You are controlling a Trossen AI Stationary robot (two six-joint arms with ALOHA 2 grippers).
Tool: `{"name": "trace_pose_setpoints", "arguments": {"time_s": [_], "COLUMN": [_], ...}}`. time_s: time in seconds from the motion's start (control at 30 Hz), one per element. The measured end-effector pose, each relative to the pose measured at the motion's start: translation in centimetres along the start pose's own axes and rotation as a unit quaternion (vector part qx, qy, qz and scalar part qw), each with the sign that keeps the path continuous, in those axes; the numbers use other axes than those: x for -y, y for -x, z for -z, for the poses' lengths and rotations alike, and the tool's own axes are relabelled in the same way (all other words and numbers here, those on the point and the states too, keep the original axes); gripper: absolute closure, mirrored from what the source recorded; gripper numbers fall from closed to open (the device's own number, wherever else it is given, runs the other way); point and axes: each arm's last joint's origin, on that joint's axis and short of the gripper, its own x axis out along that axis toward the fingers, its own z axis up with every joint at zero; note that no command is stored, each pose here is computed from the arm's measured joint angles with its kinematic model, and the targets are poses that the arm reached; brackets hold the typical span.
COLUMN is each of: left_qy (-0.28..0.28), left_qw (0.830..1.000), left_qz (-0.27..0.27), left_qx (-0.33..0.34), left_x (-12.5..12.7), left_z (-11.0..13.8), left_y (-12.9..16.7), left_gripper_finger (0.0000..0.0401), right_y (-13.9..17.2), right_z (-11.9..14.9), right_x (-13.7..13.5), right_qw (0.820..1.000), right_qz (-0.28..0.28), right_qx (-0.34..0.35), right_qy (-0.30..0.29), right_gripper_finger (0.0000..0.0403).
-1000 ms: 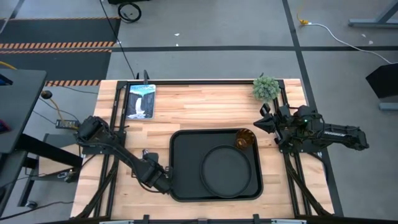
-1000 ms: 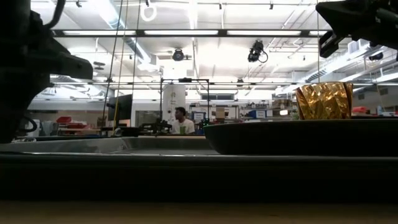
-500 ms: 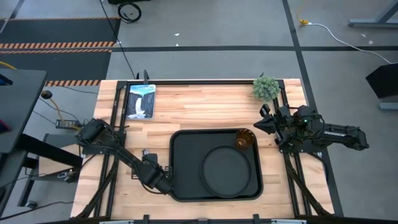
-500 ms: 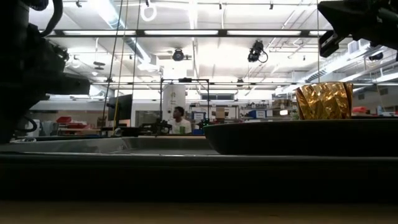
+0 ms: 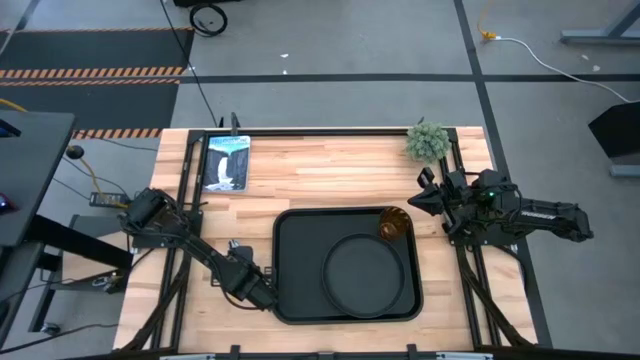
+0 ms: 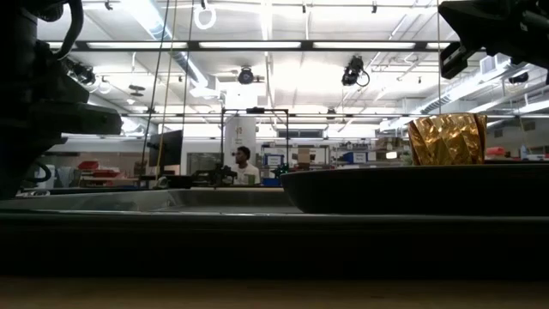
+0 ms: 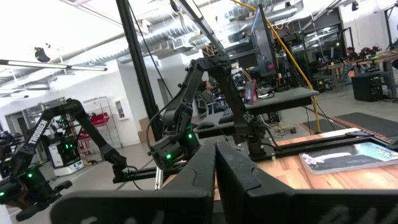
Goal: Pick and place plate/cup/fork/spoon on tray
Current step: Put the fork on the serving tray
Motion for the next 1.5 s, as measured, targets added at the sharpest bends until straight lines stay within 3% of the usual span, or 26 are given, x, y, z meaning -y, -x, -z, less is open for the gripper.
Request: {"name": "trace_pose_setpoints", "arguments": {"time_s": [0.47, 1.5], "left_qy": [-0.016, -0.038], "left_qw": [1.000, 0.999], "left_qz": [0.005, 0.014], "left_qx": [0.002, 0.014], "left_x": [0.1, 0.4], "left_z": [0.0, -1.1], "left_y": [-0.1, 2.8], "left_gripper_finger": [0.0386, 0.0381], "right_y": [0.0, 0.0], "right_z": [0.0, -0.1], "right_x": [0.0, 0.0], "right_qw": [1.000, 1.000], "right_qz": [0.000, -0.001], "right_qx": [0.001, 0.004], "right_qy": [0.000, 0.001], "right_gripper_finger": [0.0385, 0.0385]}}
